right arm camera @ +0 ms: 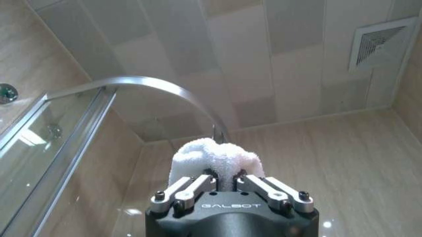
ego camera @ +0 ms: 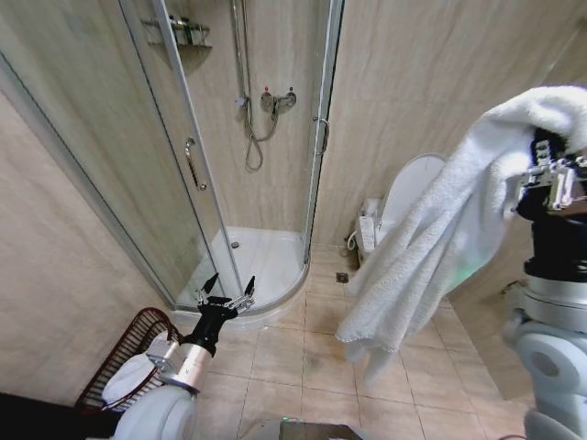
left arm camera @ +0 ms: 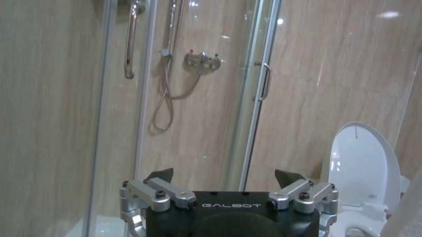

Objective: Discard the used towel into the hamper.

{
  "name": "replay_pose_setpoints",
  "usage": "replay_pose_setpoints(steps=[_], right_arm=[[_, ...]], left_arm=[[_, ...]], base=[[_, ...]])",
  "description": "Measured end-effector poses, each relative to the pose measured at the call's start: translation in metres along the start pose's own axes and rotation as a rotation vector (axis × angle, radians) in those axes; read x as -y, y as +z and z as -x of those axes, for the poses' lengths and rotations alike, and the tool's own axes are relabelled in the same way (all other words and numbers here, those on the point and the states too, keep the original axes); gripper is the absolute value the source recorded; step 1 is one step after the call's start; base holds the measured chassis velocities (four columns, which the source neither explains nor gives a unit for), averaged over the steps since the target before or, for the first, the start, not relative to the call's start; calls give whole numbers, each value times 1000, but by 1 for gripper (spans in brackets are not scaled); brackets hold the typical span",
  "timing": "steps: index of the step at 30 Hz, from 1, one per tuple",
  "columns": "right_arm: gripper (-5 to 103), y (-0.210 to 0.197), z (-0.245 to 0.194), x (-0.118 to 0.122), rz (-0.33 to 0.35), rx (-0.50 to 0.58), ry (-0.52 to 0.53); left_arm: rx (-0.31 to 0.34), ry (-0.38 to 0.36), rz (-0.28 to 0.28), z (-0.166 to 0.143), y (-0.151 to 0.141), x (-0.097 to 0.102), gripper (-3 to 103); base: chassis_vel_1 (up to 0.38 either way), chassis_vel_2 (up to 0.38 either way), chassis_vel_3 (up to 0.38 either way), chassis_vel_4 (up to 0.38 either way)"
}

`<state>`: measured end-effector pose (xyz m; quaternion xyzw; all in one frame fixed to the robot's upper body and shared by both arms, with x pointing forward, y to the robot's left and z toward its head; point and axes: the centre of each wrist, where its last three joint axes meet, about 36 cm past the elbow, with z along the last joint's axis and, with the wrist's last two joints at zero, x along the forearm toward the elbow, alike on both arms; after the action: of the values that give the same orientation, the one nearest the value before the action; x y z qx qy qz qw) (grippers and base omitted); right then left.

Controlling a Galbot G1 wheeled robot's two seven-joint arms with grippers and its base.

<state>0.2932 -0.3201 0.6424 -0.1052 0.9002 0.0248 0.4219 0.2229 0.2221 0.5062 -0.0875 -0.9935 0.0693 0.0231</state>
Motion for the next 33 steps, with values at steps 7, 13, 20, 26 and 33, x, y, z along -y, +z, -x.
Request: replay_pose_setpoints(steps=[7,13,20,26,33], right_arm=[[12,1,-2,0,1,-9,3],[12,-1,-2,2,-3,-1,7],[12,-3,-4,5,-7,-1,16],[12,-3,-5,5,-5,-8,21],[12,-5,-2,6,-34,26,37]], left_arm=[[0,0,0,0,0,0,100],[0,0,0,0,0,0,100],[0,0,0,0,0,0,100],[0,0,0,0,0,0,100],[0,0,0,0,0,0,100]], base=[[0,0,0,0],[0,0,0,0],[0,0,0,0],[0,0,0,0],[0,0,0,0]])
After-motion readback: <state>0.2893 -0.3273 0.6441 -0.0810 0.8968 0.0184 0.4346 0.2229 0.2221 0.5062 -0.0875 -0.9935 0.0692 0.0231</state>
